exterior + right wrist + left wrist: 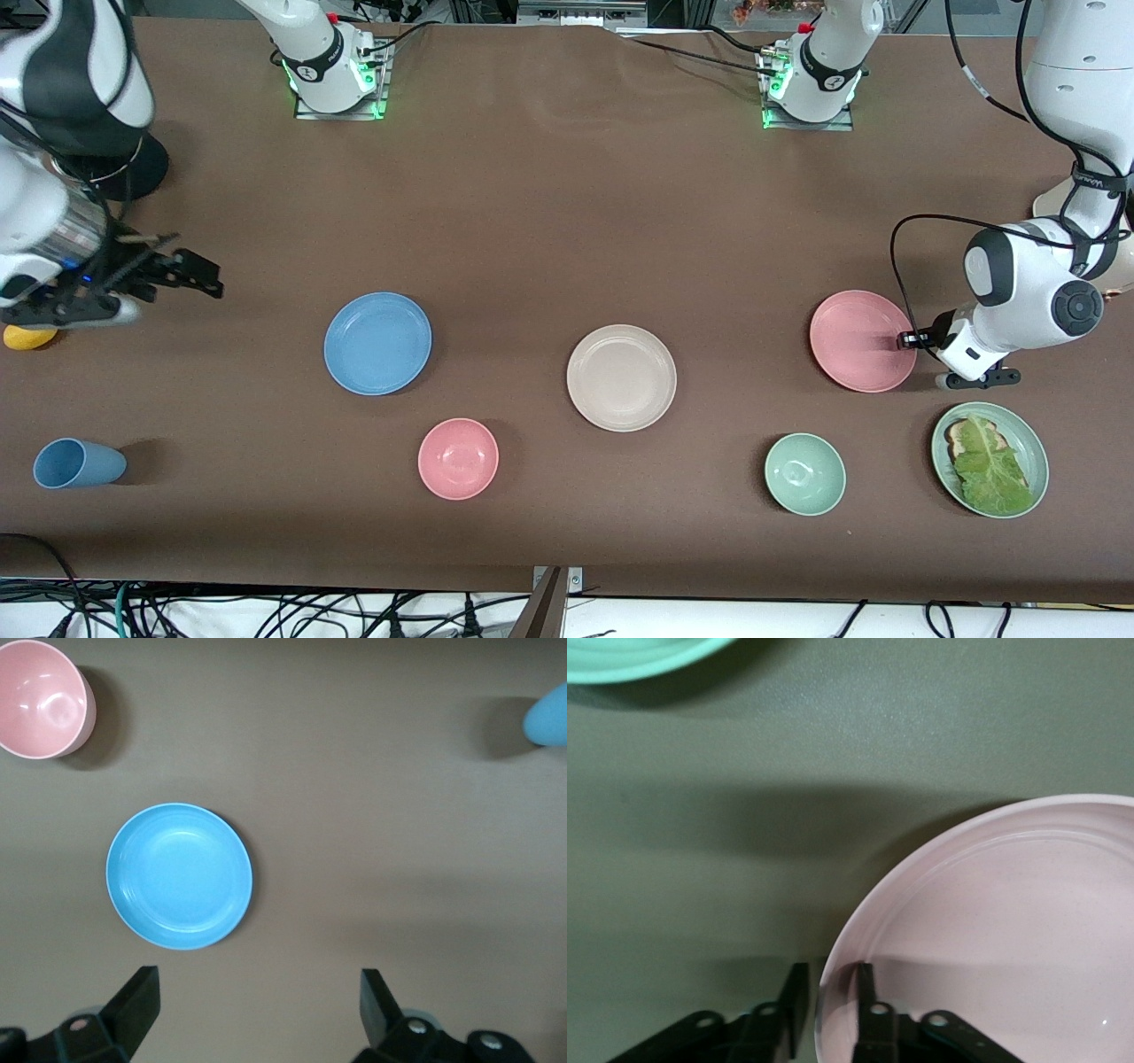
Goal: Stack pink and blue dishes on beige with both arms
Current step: 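Grasp the pink plate with the left gripper while the right gripper reaches the blue plate, then carry the pink plate onto the beige plate while the right gripper grasps the blue plate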
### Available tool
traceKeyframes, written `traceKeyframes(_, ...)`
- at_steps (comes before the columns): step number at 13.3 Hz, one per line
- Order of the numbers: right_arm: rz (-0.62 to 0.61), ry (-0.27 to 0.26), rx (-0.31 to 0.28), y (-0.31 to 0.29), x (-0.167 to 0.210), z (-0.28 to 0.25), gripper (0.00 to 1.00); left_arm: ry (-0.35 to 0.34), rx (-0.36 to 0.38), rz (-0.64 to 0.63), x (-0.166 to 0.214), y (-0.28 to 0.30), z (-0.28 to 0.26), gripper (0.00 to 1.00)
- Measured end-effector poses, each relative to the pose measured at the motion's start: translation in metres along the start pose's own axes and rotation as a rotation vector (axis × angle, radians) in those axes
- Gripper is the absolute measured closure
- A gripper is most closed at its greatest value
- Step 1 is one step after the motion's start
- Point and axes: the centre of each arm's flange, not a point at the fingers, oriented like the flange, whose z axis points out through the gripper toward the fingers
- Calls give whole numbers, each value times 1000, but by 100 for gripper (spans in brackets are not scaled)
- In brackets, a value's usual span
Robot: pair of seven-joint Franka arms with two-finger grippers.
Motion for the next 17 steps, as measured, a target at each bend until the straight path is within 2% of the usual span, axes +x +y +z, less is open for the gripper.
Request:
traceKeyframes(1,1,-4,-2,-11,8,18,0,3,0,2,0,1,-3,85)
traceKeyframes(3,-23,-27,-12,-34,26,53,0,11,3,8,2,5,-11,86)
traceKeyframes(5,-6,-54,-26,-57,43,85,0,-13,4,22,4,13,-23,92)
traceKeyframes(7,-5,-73,-35,-71,55,115,0,-42,5,34,9,25,-45,92)
traceKeyframes(12,-5,-73,-40,-71,69,160,0,-100,-9,5,15,87,-96,94)
traceKeyframes(17,-3,-93,-44,-70,68,175,0,-94,-83,-87,13,151,-123,94)
